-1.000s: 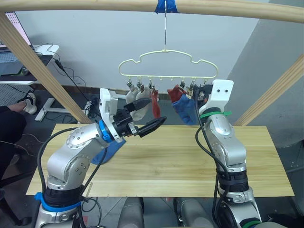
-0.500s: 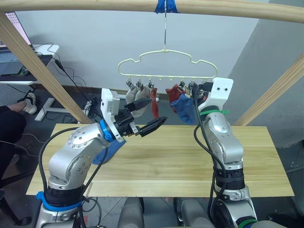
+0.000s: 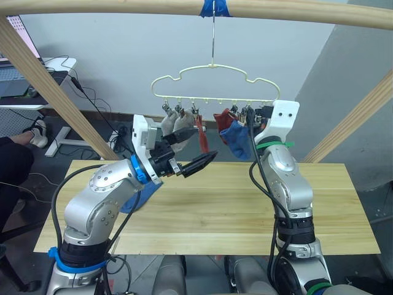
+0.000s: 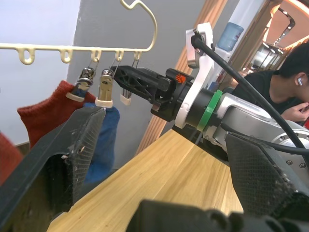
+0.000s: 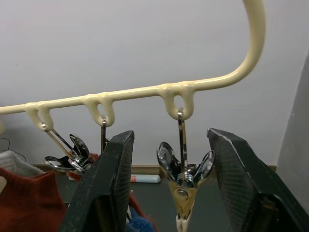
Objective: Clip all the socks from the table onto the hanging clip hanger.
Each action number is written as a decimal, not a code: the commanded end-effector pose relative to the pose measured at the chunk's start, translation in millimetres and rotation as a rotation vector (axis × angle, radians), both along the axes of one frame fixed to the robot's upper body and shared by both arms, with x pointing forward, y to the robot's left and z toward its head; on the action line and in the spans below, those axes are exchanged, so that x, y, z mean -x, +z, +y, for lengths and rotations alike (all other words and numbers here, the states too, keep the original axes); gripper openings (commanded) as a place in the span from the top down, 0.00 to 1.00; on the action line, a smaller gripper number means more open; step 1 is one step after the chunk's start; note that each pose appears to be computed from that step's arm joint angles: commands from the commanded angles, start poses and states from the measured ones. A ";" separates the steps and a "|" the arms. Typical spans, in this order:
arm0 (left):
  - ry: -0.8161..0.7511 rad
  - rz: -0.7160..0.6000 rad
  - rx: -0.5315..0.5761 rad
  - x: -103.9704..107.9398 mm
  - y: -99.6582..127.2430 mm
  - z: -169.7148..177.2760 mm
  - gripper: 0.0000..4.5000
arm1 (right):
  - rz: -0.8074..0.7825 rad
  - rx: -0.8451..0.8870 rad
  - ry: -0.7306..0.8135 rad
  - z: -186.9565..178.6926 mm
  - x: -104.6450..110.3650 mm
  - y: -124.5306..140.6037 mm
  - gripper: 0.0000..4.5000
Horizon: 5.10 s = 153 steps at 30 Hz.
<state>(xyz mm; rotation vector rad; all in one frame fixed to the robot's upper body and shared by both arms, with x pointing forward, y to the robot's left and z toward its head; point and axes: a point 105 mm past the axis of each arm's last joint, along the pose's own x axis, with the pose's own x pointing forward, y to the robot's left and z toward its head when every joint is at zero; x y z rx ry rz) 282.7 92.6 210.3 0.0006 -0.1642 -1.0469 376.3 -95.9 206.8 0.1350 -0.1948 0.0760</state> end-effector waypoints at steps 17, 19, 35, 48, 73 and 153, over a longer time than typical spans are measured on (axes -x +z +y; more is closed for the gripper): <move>-0.007 -0.078 0.002 5.0 12.2 -4.2 0.00 | -0.057 -0.088 0.088 16.5 4.4 18.0 0.44; -0.006 -0.079 0.002 4.8 12.2 -4.2 0.00 | -0.054 -0.086 0.089 16.8 4.2 17.4 0.44; 0.000 -0.078 0.002 4.0 10.7 -3.6 0.00 | -0.022 -0.062 0.041 7.1 2.6 6.7 0.44; -0.002 -0.084 0.000 3.1 11.6 -4.5 0.00 | -0.029 -0.060 0.018 3.6 -0.5 9.1 0.44; 0.007 -0.070 -0.009 2.8 4.4 -4.9 0.00 | -0.065 0.010 0.076 -10.6 1.5 18.4 0.97; -0.091 -0.035 0.054 -21.5 -32.8 -90.7 1.00 | 0.291 0.009 0.394 -14.0 19.4 32.0 0.97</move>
